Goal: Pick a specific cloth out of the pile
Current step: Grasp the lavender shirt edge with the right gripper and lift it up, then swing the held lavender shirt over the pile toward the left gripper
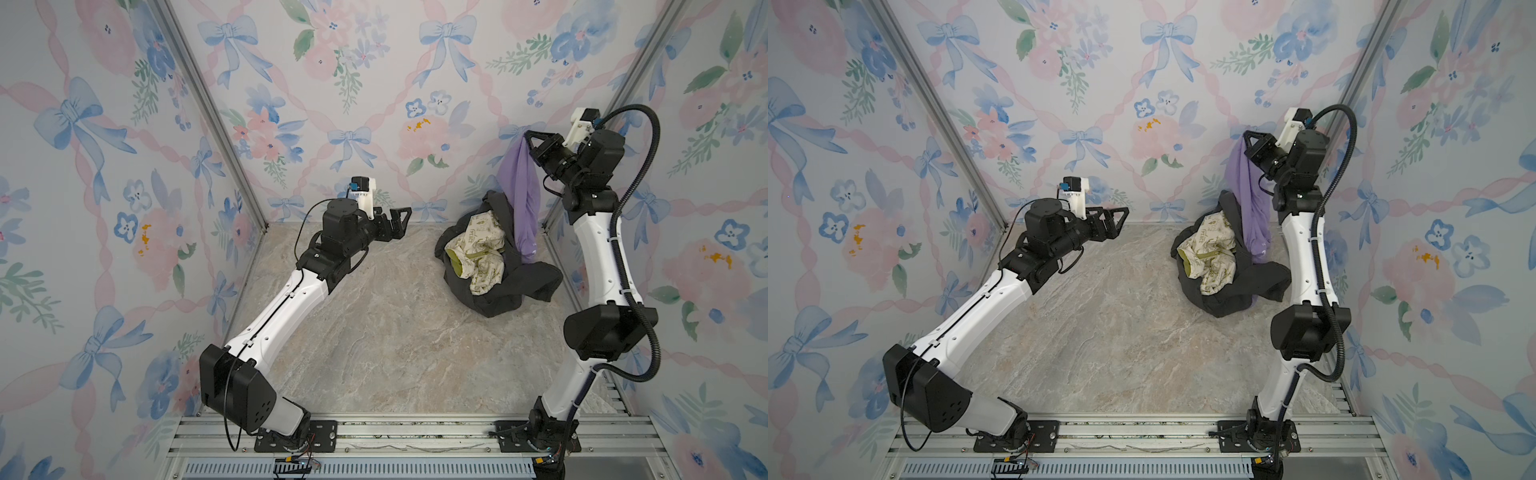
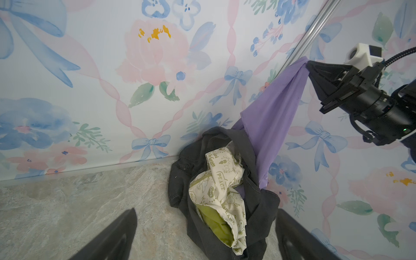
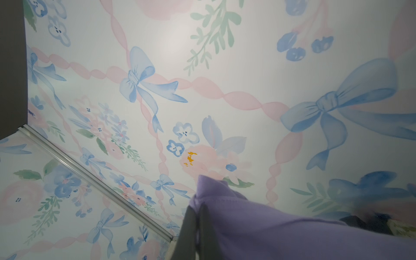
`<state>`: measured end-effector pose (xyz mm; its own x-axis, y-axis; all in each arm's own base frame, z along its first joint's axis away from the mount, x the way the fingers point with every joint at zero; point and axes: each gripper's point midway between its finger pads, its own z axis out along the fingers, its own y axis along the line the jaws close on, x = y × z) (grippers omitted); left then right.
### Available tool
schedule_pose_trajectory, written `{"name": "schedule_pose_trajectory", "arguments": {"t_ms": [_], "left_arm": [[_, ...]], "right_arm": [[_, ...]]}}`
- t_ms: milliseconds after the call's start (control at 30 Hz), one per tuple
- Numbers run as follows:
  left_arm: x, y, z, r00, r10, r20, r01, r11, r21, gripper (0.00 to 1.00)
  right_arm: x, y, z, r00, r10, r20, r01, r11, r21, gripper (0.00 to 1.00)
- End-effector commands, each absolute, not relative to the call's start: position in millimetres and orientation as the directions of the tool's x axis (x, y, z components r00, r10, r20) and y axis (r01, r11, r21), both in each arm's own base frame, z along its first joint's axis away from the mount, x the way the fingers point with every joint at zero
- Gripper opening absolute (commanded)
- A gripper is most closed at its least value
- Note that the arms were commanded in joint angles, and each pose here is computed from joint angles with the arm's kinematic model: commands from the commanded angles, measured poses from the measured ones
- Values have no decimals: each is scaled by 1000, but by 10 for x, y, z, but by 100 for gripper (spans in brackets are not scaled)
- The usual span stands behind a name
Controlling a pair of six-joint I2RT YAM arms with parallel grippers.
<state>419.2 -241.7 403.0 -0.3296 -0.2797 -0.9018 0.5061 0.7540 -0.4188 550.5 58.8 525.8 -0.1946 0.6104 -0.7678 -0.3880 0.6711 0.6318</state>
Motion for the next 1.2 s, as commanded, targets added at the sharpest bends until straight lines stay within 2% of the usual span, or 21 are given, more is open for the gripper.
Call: {"name": "schedule_pose_trajectory", "arguments": {"t_ms": [0,167,333,500,533,567,633,667,700,800,1033,1167], "left_arm": [[4151,-2437,4262,-283,-287,-915,538,743,-399,96],[4158,-2409,4350,-270,-306,-913,530,744,-406,96],[4156,-2354,4375,-261,-321,-910,509,756,-412,96],[4109,-2227,4404,-224,-319,-921,477,788,-389,96],[4102,-2212,4392,-223,-316,-922,473,792,-385,96],[4089,-2197,4397,-219,-315,-924,472,794,-383,96],[4070,-2176,4379,-220,-314,-923,468,797,-383,96],[4056,-2169,4389,-218,-317,-923,469,795,-384,96],[4051,-2168,4377,-221,-316,-923,468,795,-385,96],[4036,-2154,4367,-221,-317,-922,465,797,-386,96],[4046,-2262,4304,-240,-296,-925,489,786,-378,93],[4037,-2496,4251,-248,-246,-937,538,769,-345,93]], "right_arm": [[5146,984,5698,-150,532,-833,-519,675,525,0],[4998,1741,5337,-296,404,-865,-580,643,499,0],[4725,2519,4493,-490,231,-841,-591,620,515,0],[4389,2983,3518,-646,80,-759,-563,622,544,0],[4308,3054,3334,-673,34,-738,-562,626,541,5],[4204,3128,3139,-702,-20,-712,-562,629,536,14],[4049,3202,2883,-730,-103,-675,-569,639,518,38],[3991,3213,2818,-739,-130,-661,-571,640,514,53],[3967,3192,2807,-743,-140,-654,-570,644,510,60],[4008,3029,2914,-726,-125,-676,-563,673,480,73],[4365,2212,3407,-650,80,-756,-437,774,458,81],[4526,1383,3551,-573,278,-771,-230,849,476,83]]}}
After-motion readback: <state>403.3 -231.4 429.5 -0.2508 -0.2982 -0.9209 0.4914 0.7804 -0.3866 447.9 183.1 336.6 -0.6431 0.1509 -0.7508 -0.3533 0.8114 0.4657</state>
